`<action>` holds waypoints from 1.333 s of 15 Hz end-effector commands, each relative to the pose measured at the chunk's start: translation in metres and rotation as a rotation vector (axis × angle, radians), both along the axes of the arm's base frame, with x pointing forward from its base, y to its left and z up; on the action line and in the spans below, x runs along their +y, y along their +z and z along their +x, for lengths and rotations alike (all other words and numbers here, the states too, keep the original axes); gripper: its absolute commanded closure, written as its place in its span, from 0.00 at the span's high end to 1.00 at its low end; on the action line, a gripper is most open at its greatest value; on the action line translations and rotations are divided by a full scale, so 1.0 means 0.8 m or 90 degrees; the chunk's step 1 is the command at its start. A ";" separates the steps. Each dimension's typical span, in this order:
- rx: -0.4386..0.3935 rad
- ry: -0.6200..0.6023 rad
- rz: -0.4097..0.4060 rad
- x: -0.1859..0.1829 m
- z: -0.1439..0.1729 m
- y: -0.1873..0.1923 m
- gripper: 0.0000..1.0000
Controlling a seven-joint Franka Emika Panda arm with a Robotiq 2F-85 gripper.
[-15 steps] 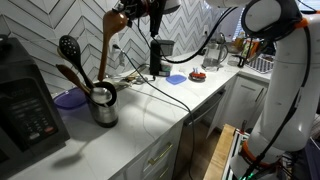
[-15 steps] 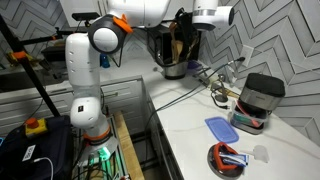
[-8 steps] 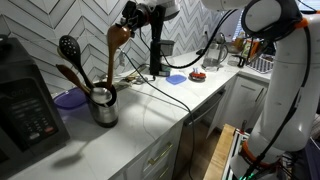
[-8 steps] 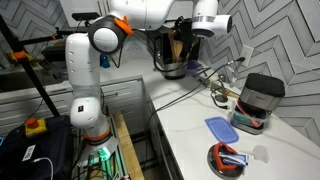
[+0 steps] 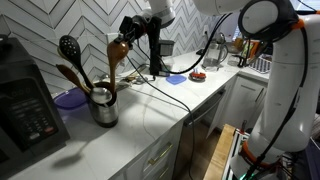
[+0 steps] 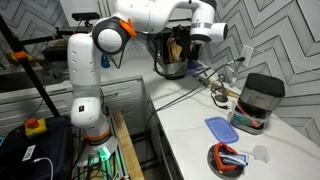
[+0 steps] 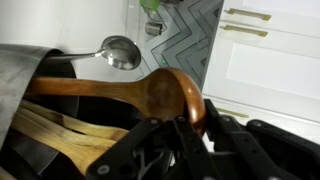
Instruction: Pick up the dark wooden spoon and put it in the utensil holder
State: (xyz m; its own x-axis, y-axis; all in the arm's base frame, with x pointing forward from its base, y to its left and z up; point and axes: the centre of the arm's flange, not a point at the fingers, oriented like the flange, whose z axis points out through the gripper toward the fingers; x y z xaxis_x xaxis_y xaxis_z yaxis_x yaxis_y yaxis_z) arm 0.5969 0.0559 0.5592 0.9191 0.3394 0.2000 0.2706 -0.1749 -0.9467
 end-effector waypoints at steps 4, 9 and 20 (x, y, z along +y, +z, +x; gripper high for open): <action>0.017 0.001 -0.008 0.017 0.017 -0.045 0.15; 0.034 -0.002 -0.020 0.022 0.027 -0.068 0.04; -0.018 -0.013 0.000 0.000 0.019 -0.017 0.85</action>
